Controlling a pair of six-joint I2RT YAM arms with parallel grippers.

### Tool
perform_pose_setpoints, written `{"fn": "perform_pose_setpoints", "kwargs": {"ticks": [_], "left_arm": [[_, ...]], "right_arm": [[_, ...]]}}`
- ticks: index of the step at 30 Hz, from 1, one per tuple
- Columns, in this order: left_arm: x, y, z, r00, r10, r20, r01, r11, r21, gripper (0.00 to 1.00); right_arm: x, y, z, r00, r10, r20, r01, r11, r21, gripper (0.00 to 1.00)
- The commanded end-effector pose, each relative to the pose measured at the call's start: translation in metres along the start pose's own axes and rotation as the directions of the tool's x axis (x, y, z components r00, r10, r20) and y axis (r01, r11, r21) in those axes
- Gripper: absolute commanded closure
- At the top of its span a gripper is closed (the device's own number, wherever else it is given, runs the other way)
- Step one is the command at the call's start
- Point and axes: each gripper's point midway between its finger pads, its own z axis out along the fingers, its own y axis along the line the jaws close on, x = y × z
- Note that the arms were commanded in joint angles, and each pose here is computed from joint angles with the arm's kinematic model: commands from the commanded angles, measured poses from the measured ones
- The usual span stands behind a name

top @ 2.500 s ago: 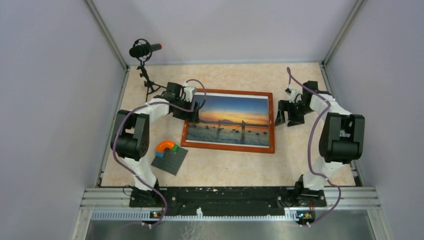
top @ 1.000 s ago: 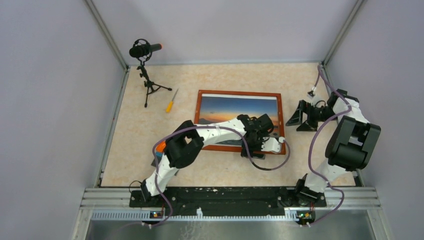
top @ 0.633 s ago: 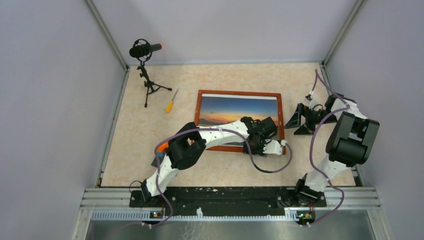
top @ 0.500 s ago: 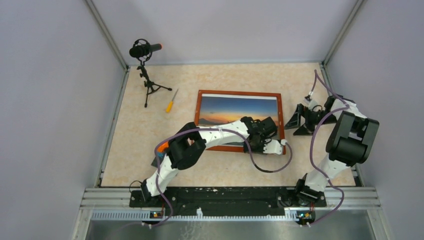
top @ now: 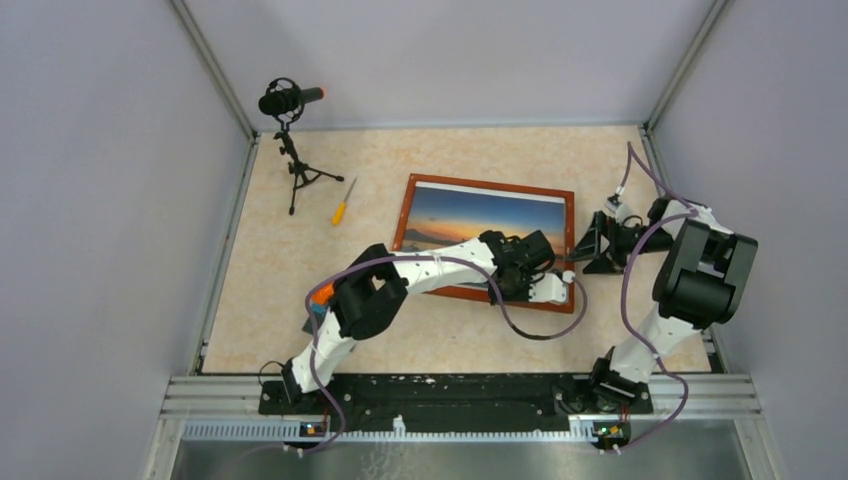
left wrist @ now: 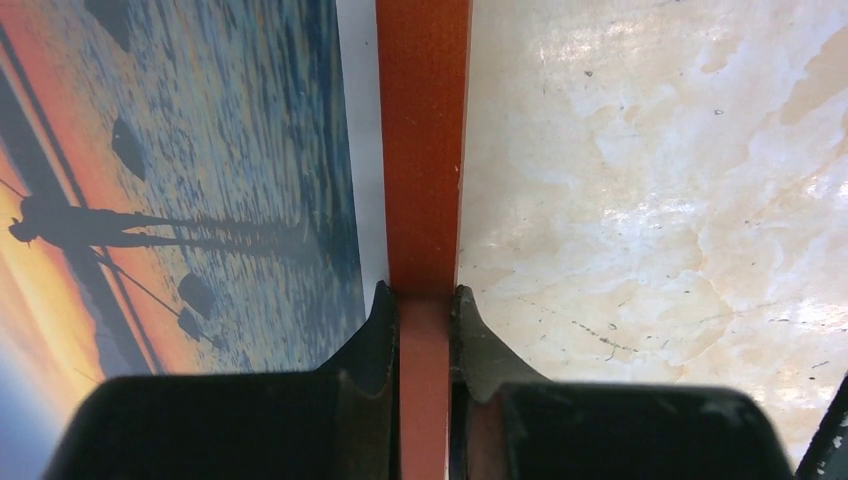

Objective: Take the photo out of the frame

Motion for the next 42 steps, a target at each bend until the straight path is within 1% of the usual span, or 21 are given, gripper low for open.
{"fn": "perform_pose_setpoints", "kwargs": {"ticks": [1,5,9,15,19,27,31,34,40,42], "left_arm": [[-0.043,0.015,-0.055,0.985,0.007,0.173,0.009,0.996,-0.092,1.00],[-0.052,0.018,-0.067,0.975,0.002,0.222,0.024,0.993,-0.112,1.00],[-0.062,0.019,-0.078,0.962,0.010,0.272,0.024,0.992,-0.121,1.00],[-0.069,0.021,-0.091,0.947,0.014,0.320,0.028,0.992,-0.126,1.00],[-0.071,0.021,-0.098,0.938,0.017,0.347,0.027,0.992,-0.122,1.00],[-0.072,0.018,-0.106,0.921,0.049,0.386,0.002,0.991,-0.132,1.00],[-0.075,0.017,-0.107,0.915,0.052,0.400,-0.001,0.992,-0.128,1.00],[-0.075,0.016,-0.106,0.914,0.052,0.402,-0.003,0.993,-0.122,1.00],[-0.074,0.013,-0.103,0.912,0.069,0.403,-0.023,0.993,-0.117,1.00],[-0.072,0.014,-0.102,0.914,0.073,0.400,-0.023,0.992,-0.126,1.00]], "right_arm": [[-0.007,0.001,-0.010,0.999,-0.009,0.039,0.011,0.999,-0.044,0.12],[-0.004,-0.001,-0.011,0.999,0.008,0.038,-0.006,0.998,-0.061,0.12],[-0.002,0.007,-0.001,0.995,0.078,0.054,-0.069,0.986,-0.153,0.12],[-0.002,0.011,0.012,0.987,0.151,0.048,-0.136,0.963,-0.234,0.13],[0.002,0.023,0.025,0.991,0.131,0.001,-0.125,0.949,-0.290,0.15],[0.006,0.049,0.037,0.989,0.133,-0.058,-0.145,0.892,-0.427,0.23],[0.007,0.055,0.038,0.987,0.144,-0.069,-0.160,0.871,-0.464,0.28],[0.009,0.056,0.039,0.985,0.155,-0.074,-0.171,0.867,-0.469,0.34],[0.015,0.058,0.042,0.980,0.172,-0.096,-0.197,0.864,-0.463,0.59],[0.015,0.058,0.041,0.981,0.168,-0.100,-0.195,0.867,-0.459,0.65]]}}
